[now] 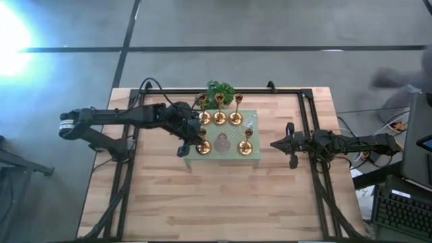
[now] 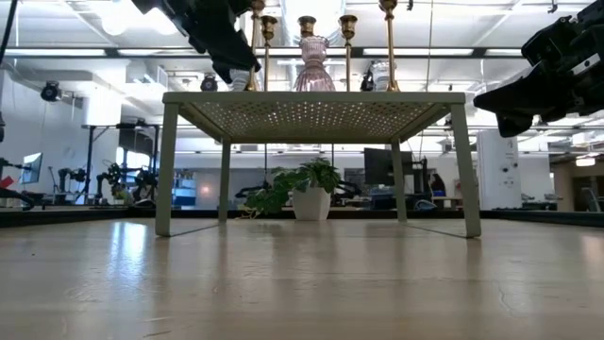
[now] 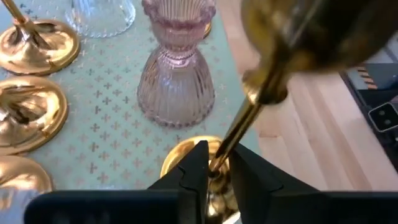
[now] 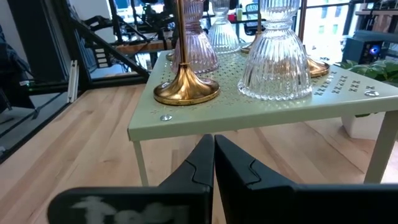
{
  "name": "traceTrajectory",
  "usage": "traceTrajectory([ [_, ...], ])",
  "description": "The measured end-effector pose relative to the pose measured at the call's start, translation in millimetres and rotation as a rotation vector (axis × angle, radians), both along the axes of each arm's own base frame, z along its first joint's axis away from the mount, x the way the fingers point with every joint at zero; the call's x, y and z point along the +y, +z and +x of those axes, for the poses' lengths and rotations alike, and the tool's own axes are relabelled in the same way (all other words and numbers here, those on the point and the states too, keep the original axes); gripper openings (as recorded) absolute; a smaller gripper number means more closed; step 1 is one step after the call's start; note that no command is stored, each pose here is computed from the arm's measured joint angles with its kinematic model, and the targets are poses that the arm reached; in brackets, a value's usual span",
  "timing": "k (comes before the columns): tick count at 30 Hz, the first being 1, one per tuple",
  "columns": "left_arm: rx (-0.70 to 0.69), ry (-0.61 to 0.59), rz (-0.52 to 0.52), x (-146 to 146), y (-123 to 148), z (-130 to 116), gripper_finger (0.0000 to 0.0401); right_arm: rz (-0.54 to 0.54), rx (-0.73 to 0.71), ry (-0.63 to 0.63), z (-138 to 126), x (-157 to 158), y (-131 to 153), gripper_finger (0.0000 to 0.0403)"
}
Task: Pick & Place candle stick holders
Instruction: Put the gold candle holder on the shelf, then return to Home Position
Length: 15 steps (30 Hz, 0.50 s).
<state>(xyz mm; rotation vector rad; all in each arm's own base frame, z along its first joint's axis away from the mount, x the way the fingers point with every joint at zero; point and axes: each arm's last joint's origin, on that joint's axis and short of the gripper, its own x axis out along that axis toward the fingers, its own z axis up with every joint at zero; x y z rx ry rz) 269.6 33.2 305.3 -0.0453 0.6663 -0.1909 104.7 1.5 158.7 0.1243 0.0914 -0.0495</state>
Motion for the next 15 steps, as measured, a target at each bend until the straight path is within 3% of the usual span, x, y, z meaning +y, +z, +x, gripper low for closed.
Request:
traceTrajectory([
  [15,0.042,0.067,-0.046,0.6,-0.5,-1.6,0.0133,0.000,0.000,0.000,0.0,0.0,0.0,0.0008],
])
